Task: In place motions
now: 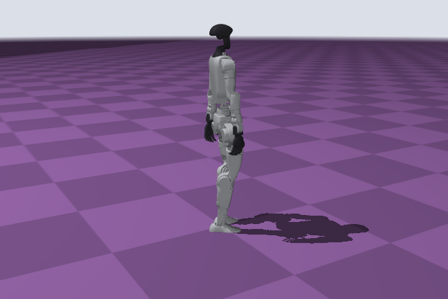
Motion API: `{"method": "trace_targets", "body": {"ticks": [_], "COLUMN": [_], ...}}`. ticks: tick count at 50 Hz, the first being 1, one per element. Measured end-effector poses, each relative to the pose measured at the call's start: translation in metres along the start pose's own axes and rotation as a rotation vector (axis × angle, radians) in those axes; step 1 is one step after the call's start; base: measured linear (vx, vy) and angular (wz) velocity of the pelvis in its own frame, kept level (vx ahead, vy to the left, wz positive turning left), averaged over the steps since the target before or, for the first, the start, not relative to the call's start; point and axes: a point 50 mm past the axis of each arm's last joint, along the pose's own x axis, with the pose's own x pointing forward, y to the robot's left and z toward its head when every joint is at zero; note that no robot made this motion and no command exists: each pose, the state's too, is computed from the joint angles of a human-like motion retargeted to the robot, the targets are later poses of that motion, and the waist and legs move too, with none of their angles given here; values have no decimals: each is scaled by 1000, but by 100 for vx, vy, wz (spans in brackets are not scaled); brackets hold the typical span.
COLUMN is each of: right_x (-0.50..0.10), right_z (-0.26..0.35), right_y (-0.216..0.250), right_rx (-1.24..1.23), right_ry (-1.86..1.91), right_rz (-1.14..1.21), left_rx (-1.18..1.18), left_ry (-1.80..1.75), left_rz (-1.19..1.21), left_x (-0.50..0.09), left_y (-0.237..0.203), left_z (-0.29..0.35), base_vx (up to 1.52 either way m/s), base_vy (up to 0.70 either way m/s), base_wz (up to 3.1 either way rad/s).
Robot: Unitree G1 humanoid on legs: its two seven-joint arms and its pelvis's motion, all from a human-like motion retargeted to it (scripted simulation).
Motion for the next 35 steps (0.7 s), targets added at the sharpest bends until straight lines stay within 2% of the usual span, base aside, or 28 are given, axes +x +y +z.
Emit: {"method": "trace_targets", "body": {"ticks": [5, 10, 13, 20, 28, 35], "right_x": [-1, -2, -4, 1, 3, 1], "right_z": [-59, -82, -91, -57, 3, 21], "right_y": [18, 34, 38, 25, 20, 16], "right_rx": [13, 115, 96, 10, 47, 25], "right_ry": [251, 282, 312, 202, -44, -112], "right_rz": [7, 67, 88, 24, 51, 48], "left_rx": [-48, 25, 86, 136, 210, 226], "left_ry": [17, -86, -99, -96, 29, 62], "left_rz": [-21, -38, -51, -54, -3, -10], "left_x": [0, -4, -6, -6, -5, -4], "left_y": [-8, -16, -17, -12, -2, 1], "left_z": [4, 43, 52, 50, 25, 11], "base_vx": [8, -3, 9, -1, 0, 0], "base_vy": [4, 6, 6, 6, 0, 0], "base_wz": [144, 27, -7, -29, 0, 0]}}
